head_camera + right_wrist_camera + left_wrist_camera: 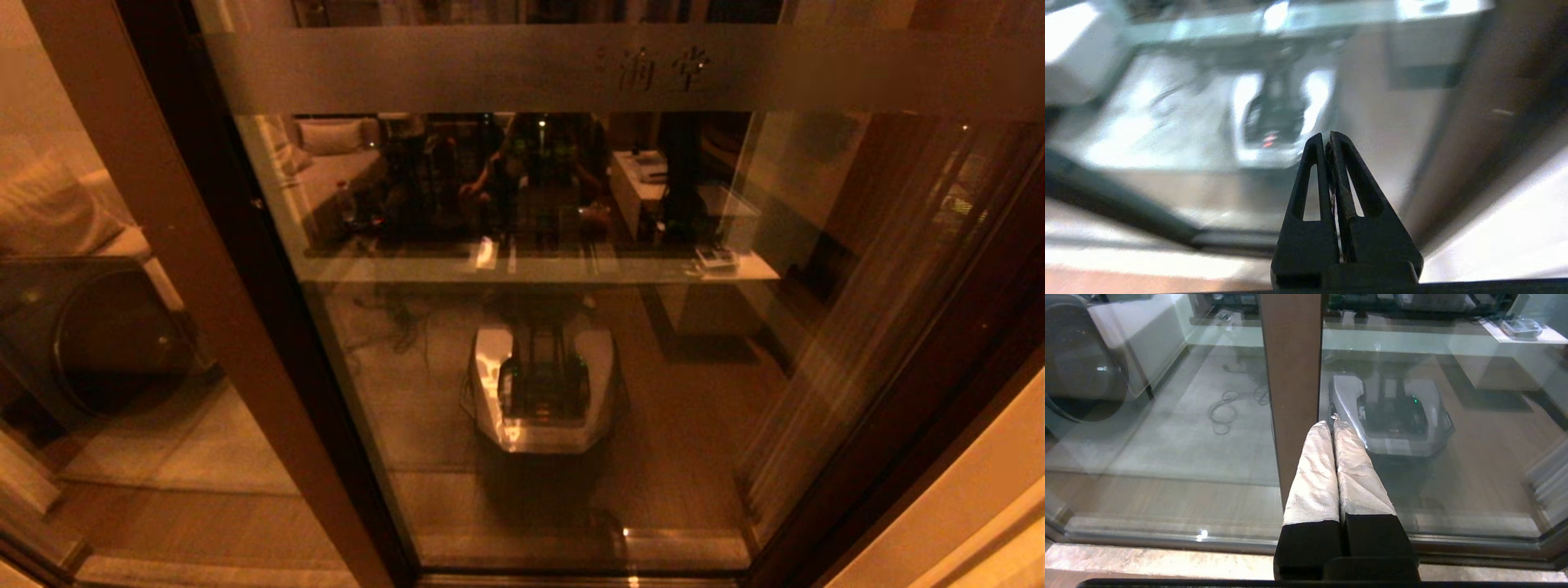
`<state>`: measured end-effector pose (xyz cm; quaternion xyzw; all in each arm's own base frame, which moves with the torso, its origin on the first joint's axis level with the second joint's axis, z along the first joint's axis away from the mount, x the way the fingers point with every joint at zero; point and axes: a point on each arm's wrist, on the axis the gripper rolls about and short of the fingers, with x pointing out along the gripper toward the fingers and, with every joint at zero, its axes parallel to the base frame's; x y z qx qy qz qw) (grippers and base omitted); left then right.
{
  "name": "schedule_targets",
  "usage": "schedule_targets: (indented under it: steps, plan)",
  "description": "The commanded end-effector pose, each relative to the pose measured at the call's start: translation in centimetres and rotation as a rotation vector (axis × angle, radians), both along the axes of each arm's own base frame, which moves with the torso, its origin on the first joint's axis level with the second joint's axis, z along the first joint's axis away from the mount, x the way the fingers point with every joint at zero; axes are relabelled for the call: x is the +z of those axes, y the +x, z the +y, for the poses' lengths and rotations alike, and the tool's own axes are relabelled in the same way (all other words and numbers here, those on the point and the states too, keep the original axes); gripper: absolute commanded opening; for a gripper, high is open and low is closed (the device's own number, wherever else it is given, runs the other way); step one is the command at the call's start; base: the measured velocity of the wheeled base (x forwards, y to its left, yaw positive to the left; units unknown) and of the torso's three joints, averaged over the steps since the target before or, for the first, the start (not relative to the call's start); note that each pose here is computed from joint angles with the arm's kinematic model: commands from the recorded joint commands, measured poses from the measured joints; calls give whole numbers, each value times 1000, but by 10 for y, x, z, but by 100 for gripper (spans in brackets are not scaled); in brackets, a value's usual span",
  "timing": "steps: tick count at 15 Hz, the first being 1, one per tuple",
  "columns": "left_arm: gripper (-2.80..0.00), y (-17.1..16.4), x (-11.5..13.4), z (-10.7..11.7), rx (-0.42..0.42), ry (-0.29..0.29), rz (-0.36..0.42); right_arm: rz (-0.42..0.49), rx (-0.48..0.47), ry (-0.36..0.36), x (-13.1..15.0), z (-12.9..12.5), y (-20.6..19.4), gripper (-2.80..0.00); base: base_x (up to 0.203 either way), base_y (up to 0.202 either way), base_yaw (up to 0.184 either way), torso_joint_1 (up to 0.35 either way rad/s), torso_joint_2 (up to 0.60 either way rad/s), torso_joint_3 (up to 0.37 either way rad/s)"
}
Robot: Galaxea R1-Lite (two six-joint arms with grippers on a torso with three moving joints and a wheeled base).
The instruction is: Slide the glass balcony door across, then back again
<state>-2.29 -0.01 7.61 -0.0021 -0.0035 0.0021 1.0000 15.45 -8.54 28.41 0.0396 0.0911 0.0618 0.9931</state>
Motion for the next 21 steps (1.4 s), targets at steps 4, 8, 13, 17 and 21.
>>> schedule_targets:
  steps: [4, 8, 13, 17, 21]
  plan:
    - [-280, 0, 0, 0, 0, 0, -1, -203, -127, -158, 19, 50, -87, -280, 0, 0, 0, 0, 0, 0]
    - [-280, 0, 0, 0, 0, 0, 1, -174, 155, -80, 9, 82, -121, -280, 0, 0, 0, 0, 0, 0]
    - [-280, 0, 0, 0, 0, 0, 1, 1, 588, 198, 4, 104, -147, -280, 0, 0, 0, 0, 0, 0]
    - [-280, 0, 0, 0, 0, 0, 1, 35, 822, 227, -12, 109, -214, -280, 0, 0, 0, 0, 0, 0]
    - [-280, 0, 0, 0, 0, 0, 1, -13, 809, 198, -48, 103, -286, -280, 0, 0, 0, 0, 0, 0]
